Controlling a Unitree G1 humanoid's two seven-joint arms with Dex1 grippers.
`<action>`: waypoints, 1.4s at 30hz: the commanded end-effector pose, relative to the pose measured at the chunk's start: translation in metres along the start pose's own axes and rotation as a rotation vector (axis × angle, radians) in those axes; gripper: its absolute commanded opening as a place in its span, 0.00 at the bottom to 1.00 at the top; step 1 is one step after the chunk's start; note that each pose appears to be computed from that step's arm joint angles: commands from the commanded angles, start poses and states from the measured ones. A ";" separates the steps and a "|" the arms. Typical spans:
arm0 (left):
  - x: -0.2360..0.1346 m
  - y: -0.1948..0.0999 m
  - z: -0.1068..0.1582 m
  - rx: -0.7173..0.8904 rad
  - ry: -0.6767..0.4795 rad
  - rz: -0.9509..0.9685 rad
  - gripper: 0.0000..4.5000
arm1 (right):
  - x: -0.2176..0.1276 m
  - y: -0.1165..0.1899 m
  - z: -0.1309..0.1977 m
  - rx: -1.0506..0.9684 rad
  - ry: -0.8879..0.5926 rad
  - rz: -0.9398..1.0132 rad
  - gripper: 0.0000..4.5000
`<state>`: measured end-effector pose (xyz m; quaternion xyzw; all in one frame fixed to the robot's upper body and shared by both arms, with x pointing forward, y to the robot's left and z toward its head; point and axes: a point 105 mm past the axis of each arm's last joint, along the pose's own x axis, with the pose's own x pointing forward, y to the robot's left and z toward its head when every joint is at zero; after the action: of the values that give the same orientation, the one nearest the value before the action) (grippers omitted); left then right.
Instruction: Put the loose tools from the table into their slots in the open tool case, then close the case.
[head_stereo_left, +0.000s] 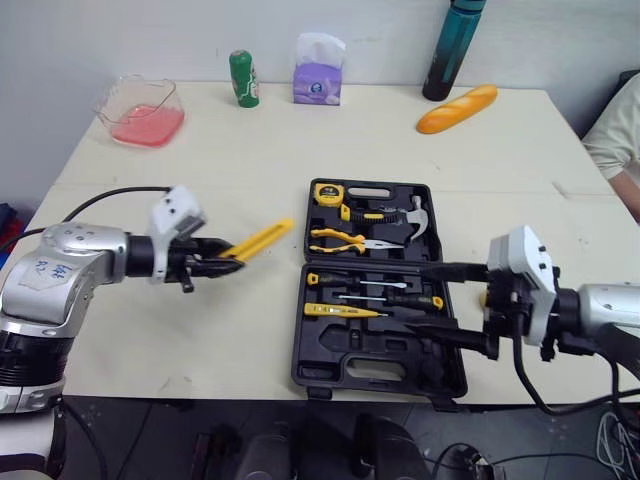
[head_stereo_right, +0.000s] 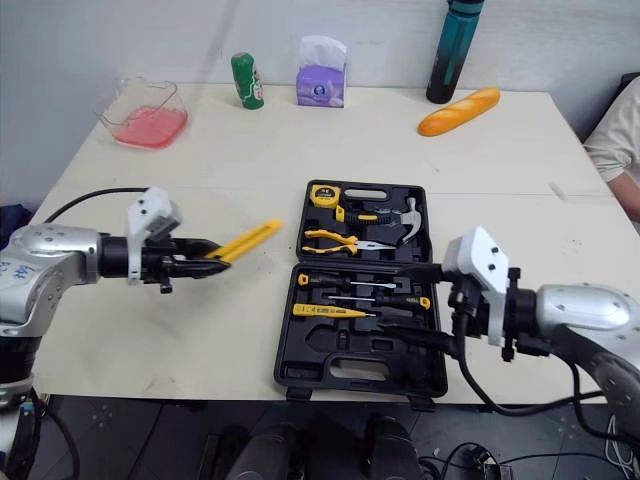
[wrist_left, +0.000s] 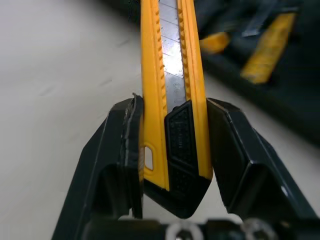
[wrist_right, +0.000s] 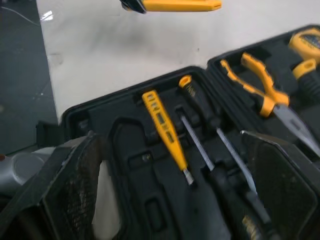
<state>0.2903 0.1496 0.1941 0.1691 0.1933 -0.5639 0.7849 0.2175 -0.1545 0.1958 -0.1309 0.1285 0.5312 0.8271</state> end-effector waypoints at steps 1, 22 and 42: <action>0.022 -0.030 0.011 0.085 0.055 -0.206 0.32 | -0.011 0.011 0.001 -0.024 0.034 0.008 1.00; 0.139 -0.062 -0.001 0.161 0.251 -0.376 0.32 | -0.031 0.023 -0.034 0.092 0.100 -0.155 1.00; 0.129 -0.066 0.044 0.266 -0.141 -0.457 0.60 | -0.038 0.024 -0.039 0.109 0.123 -0.155 1.00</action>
<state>0.2692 0.0007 0.1625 0.1854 0.1188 -0.7527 0.6204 0.1786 -0.1922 0.1666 -0.1148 0.2062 0.4464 0.8632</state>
